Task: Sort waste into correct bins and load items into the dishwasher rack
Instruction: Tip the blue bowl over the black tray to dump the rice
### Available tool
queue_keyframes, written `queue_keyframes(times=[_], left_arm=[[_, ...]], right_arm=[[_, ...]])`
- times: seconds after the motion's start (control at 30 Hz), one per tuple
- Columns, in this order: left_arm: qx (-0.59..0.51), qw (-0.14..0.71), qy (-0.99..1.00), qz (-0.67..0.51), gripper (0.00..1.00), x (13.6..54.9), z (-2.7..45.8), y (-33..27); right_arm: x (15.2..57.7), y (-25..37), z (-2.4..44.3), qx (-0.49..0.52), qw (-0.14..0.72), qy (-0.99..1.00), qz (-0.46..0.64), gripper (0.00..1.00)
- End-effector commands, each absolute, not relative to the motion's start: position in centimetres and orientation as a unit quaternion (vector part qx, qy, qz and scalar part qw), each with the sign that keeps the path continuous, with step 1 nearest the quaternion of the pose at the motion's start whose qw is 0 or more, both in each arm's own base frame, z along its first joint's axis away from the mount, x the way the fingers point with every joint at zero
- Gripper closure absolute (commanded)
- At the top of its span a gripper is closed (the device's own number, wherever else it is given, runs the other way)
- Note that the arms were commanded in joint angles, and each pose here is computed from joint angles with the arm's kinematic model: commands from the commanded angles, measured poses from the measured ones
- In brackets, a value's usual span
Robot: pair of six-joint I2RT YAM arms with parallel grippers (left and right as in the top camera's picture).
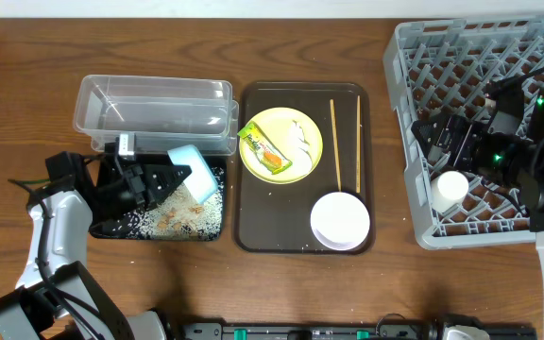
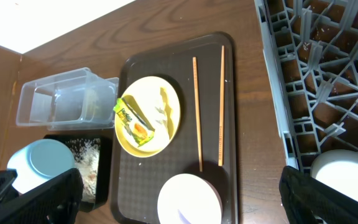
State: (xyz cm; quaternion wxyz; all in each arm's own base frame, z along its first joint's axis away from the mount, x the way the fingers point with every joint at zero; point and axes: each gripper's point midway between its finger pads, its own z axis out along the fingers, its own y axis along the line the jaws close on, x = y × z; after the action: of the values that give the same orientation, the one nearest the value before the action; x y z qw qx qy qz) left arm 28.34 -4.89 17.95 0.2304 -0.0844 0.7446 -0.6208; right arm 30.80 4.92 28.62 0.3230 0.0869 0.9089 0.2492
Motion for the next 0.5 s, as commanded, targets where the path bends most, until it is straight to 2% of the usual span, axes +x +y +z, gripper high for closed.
queue_keyframes(times=[0.0, 0.1, 0.2, 0.37, 0.47], left_arm=[[-0.103, 0.222, 0.751, -0.614, 0.94, 28.6, 17.1, -4.4], [-0.110, 0.223, 0.719, -0.649, 0.94, 28.7, 18.7, -4.4], [-0.153, 0.186, 0.756, -0.608, 0.94, 28.9, 16.4, -4.0], [-0.137, 0.196, 0.712, -0.661, 0.94, 28.7, 18.8, -4.5], [-0.111, 0.210, 0.747, -0.621, 0.94, 28.7, 17.5, -4.7]], right_arm=[[30.6, 5.4, 29.3, 0.082, 0.328, 0.905, 0.257, 0.02], [30.5, 5.4, 29.3, 0.084, 0.326, 0.905, 0.260, 0.02], [30.6, 5.4, 29.3, 0.084, 0.327, 0.905, 0.260, 0.01], [30.5, 5.4, 29.3, 0.084, 0.326, 0.905, 0.260, 0.01], [30.5, 5.4, 29.3, 0.084, 0.326, 0.905, 0.260, 0.01]])
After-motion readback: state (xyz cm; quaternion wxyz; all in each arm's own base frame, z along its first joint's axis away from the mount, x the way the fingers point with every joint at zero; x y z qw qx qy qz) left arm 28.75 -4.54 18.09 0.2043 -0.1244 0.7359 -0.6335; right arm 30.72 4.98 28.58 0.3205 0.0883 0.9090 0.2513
